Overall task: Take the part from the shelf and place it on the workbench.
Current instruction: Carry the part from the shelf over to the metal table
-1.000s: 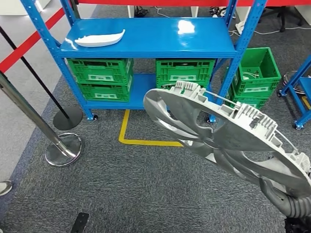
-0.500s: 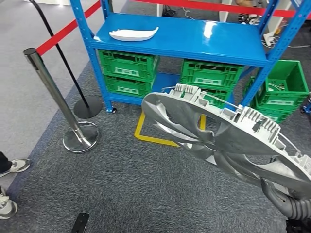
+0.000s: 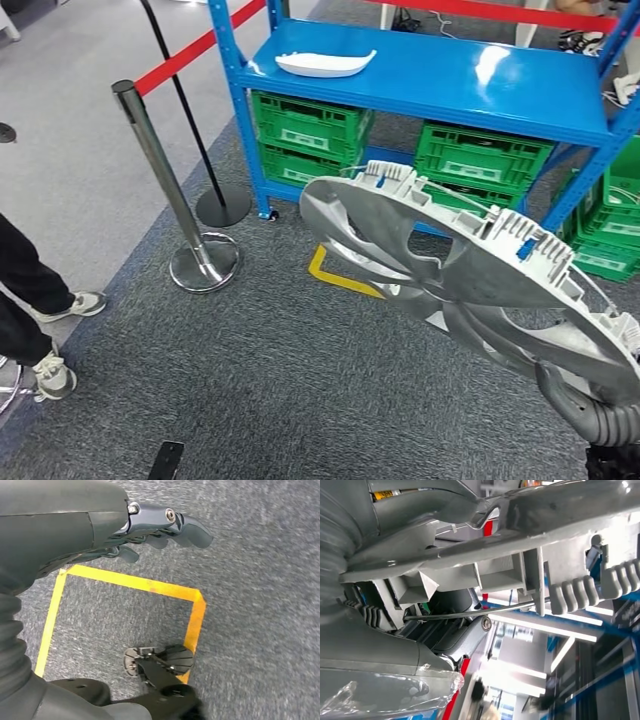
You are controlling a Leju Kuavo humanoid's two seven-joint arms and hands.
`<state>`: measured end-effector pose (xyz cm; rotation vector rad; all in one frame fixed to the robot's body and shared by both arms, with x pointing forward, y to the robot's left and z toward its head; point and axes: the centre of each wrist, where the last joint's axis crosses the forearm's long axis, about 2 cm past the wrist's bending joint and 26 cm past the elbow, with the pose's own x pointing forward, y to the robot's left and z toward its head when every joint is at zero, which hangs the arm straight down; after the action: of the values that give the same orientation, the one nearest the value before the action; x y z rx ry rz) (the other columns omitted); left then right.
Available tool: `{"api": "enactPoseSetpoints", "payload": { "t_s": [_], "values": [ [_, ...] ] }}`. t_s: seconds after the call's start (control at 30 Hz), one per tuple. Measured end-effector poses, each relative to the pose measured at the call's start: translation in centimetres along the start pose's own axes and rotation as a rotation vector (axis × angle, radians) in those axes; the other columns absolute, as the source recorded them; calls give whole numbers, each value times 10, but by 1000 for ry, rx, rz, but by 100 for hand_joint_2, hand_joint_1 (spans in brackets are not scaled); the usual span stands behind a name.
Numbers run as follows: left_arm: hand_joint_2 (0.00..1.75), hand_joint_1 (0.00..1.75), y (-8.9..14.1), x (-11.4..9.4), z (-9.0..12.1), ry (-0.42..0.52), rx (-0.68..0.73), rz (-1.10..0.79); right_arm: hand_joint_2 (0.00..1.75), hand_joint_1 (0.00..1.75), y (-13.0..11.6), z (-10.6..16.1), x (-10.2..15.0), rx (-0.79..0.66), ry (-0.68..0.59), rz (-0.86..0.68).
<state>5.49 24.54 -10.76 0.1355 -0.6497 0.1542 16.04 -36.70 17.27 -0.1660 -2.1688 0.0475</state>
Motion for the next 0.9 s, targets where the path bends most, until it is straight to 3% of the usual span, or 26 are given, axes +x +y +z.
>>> {"api": "enactPoseSetpoints", "payload": {
  "t_s": [0.27,0.9],
  "values": [
    [175,0,-2,0,1,-3,106,-71,175,175,-6,0,4,-8,-16,23],
    [175,0,-11,2,2,-7,91,-62,175,175,-17,1,9,-29,-35,70]
  ]
}}
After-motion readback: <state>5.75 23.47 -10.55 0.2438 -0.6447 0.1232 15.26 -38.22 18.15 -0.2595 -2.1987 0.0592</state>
